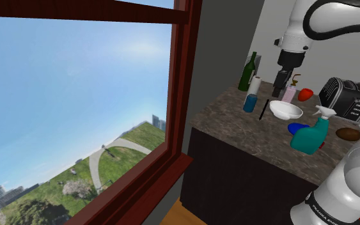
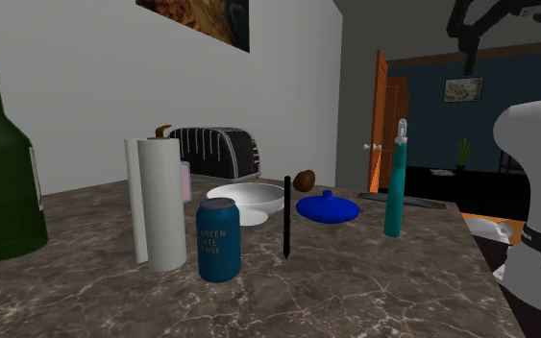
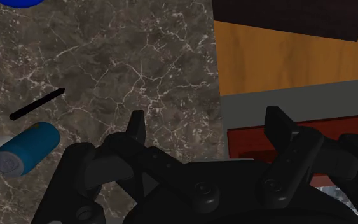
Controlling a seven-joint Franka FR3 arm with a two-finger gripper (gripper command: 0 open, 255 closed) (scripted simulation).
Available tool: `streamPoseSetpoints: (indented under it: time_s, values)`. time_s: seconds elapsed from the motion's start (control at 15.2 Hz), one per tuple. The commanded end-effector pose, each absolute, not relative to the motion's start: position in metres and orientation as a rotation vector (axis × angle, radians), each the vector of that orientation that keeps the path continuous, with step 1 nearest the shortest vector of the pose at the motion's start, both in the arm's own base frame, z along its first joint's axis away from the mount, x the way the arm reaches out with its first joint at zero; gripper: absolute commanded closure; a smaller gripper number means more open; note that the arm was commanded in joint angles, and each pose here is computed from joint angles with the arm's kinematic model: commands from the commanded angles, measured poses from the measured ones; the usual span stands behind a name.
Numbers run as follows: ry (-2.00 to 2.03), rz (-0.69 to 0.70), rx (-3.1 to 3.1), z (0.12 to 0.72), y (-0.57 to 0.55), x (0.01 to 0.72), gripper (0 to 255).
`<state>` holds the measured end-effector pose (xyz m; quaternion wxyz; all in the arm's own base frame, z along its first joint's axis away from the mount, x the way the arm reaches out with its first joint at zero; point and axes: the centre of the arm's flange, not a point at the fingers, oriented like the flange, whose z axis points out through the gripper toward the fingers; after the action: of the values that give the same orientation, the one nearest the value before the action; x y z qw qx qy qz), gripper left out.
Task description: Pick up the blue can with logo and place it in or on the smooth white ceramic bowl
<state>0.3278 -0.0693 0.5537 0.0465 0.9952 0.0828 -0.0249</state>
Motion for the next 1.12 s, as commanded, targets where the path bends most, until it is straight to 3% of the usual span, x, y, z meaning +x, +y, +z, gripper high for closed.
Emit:
streamPoseSetpoints:
  time_s: [0.0, 1.06]
  values:
    - [0.258, -0.070, 3.043, 0.543, -0.089, 0.342, 0]
    - [0.291, -0.038, 3.094, 0.462, -0.254, 0.456, 0]
